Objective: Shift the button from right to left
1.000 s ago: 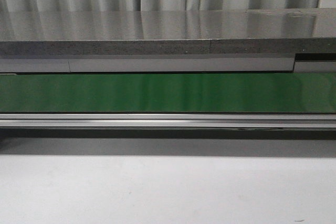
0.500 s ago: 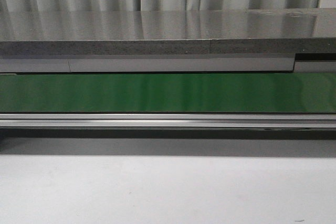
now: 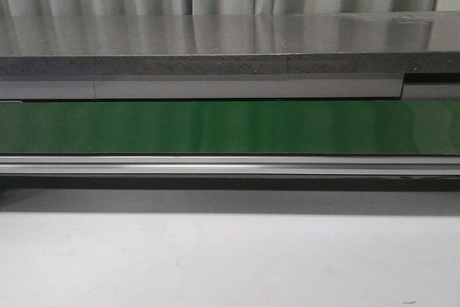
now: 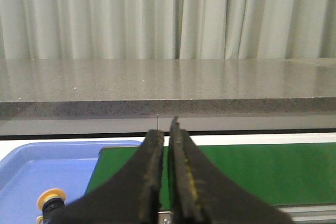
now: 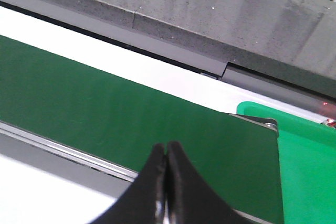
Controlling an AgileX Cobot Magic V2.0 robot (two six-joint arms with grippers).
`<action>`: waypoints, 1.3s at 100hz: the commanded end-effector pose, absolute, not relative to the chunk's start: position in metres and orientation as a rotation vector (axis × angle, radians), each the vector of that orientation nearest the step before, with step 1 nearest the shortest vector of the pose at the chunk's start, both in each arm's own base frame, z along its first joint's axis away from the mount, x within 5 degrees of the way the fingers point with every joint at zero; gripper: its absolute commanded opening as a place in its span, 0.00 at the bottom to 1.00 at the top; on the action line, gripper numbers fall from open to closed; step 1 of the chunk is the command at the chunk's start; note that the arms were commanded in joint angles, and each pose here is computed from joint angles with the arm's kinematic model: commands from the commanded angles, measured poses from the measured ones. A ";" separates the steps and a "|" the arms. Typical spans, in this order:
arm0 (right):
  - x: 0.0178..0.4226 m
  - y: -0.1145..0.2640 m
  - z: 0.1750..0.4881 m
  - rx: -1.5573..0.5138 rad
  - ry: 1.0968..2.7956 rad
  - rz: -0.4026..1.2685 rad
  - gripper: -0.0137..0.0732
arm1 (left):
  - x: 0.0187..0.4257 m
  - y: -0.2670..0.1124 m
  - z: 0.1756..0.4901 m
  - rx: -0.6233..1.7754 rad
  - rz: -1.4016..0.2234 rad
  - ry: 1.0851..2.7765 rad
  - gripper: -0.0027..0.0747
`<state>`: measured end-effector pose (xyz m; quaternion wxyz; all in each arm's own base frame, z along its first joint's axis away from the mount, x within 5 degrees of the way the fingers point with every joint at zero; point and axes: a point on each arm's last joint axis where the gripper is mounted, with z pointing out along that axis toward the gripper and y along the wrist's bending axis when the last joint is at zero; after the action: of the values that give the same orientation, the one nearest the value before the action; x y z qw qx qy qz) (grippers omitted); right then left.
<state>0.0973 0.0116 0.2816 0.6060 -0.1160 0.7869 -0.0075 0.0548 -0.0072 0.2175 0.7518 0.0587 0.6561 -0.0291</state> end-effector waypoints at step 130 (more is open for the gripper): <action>0.059 0.000 0.206 -0.017 1.501 -0.008 0.08 | 0.052 -0.008 0.213 0.120 -0.094 1.358 0.04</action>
<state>0.0597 0.0003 0.1962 0.6882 -0.0033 0.7255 0.0003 0.0548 -0.0072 0.2175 0.7518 0.0581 0.6562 -0.0298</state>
